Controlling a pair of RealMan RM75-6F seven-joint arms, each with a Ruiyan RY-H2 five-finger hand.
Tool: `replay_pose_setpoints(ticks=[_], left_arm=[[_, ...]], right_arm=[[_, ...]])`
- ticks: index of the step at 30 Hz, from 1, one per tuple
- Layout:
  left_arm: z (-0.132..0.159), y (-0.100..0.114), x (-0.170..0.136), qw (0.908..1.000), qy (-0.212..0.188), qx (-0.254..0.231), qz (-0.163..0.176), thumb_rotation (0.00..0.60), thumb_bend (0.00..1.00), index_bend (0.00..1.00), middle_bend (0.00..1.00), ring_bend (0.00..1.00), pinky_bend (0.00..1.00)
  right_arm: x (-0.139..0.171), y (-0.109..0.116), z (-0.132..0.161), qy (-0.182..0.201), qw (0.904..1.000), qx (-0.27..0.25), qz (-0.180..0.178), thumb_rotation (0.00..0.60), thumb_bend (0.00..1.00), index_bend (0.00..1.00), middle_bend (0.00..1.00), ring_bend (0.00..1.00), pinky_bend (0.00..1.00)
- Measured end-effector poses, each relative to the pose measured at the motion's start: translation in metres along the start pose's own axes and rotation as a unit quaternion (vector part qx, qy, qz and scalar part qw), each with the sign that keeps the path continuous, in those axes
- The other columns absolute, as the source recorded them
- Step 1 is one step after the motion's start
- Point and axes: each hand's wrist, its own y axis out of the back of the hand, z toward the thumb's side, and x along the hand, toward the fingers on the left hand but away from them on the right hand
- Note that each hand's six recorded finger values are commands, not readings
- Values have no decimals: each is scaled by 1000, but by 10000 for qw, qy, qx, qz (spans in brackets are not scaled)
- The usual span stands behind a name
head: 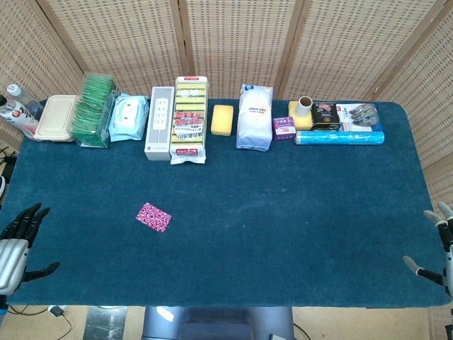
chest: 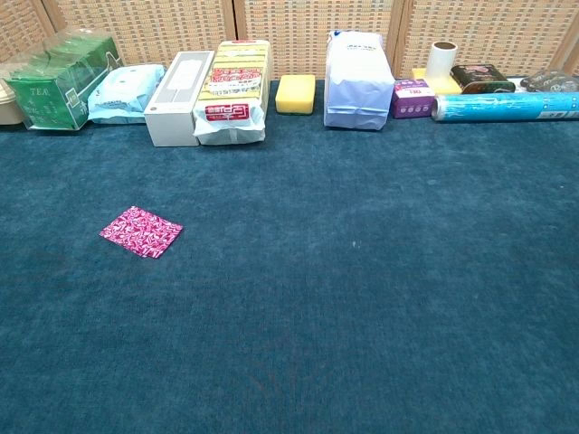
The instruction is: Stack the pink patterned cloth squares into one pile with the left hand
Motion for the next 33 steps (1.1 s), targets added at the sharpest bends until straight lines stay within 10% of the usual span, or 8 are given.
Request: replay_pose_setpoints(ticks=[13, 21, 33], left_arm=[[18, -27, 4, 9951, -445, -60, -883, 600, 97, 0, 0, 0, 138], [47, -63, 36, 9752, -819, 68, -2057, 600, 3, 0, 0, 0, 39], [104, -88, 90, 9526, -1344, 308, -2712, 600, 0, 0, 0, 0, 31]], right_arm=[[2, -5, 3, 20, 9999, 80, 83, 600, 30, 173, 66, 0, 0], [2, -4, -5, -100, 9997, -40, 220, 600, 30, 173, 66, 0, 0], [1, 0, -11, -139, 9995, -156, 243, 600, 34, 172, 66, 0, 0]])
